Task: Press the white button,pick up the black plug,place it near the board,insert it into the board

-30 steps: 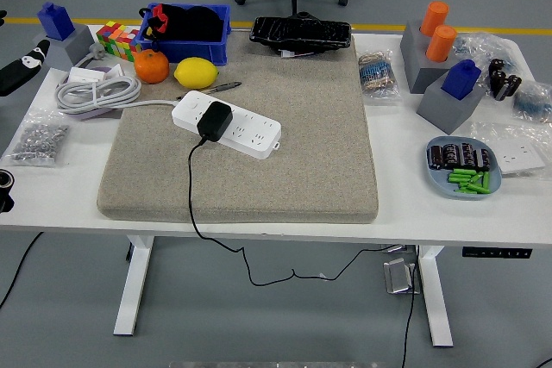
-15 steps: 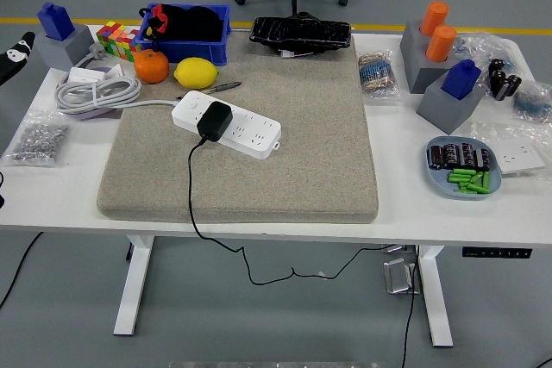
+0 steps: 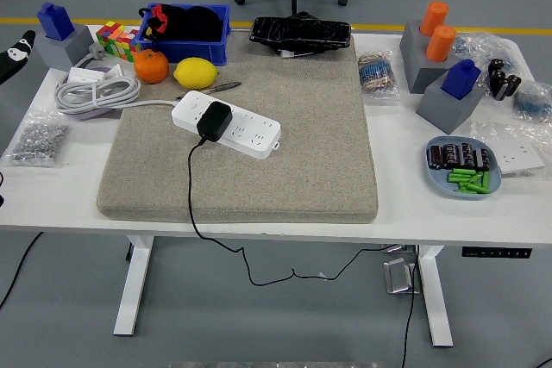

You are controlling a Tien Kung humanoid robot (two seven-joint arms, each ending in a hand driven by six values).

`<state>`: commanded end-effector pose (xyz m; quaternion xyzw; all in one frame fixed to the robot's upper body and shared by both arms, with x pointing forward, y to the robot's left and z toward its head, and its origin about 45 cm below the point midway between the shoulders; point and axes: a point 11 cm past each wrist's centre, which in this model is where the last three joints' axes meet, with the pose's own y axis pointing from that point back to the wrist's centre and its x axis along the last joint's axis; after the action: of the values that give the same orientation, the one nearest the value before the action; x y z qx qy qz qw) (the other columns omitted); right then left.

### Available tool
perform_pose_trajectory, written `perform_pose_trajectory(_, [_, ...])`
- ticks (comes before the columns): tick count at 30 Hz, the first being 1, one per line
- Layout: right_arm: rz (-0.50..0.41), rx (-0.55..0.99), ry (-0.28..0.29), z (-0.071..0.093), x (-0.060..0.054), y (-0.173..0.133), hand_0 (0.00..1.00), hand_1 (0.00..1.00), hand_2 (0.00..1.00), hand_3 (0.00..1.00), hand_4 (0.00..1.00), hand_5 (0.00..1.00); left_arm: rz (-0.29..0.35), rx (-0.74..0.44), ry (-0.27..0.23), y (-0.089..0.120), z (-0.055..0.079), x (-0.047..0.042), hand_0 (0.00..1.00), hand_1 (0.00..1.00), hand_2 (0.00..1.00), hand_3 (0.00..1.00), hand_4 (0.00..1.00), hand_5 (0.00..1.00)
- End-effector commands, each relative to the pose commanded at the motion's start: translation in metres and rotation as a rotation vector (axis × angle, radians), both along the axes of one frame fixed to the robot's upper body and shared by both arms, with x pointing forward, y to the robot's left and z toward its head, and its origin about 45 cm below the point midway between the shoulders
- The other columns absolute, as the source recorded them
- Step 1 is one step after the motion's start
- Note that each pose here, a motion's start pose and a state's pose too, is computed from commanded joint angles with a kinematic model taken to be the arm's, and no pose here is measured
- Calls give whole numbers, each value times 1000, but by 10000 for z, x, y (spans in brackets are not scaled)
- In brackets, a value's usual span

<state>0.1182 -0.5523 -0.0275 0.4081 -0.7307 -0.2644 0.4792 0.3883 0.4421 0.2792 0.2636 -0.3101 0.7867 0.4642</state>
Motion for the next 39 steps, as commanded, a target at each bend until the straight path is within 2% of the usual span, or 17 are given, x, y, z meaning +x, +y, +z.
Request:
perform_pose_trajectory(3, [8,-7,-3,26,32,-23,747,621,608,598,665,361,10,3,-2,47,20,-15,898,875,829,816,809,473])
perform_pose_trajectory(7, [7,-11,6,25,3,-39,748,622,608,597,665,361,17,4,-4,78,27,-28,898,875,829,816,807,469])
perform_pose_trajectory(15, [14,-10,13,14,-13,-28,748,622,608,597,665,361,7,2,2,30,-1,-12,897,875,828,815,802,462])
perform_pose_trajectory(22, [21,-12,16,19,-3,-31,747,621,607,598,665,362,16,-8,12,48,-58,-32,898,874,828,814,800,458])
perform_pose_trajectory(26, [11,-11,26,2,-52,-37,747,621,607,598,665,362,16,-10,22,45,-95,-46,898,874,828,814,800,458])
perform_pose_trajectory(33, [-3,-12,26,2,-94,-57,747,622,607,598,665,360,8,-9,17,20,-81,-37,898,875,828,814,802,457])
perform_pose_trajectory(39, [2,-13,16,23,-50,-63,747,622,606,599,665,360,5,-11,17,9,-82,-36,898,874,828,814,803,455])
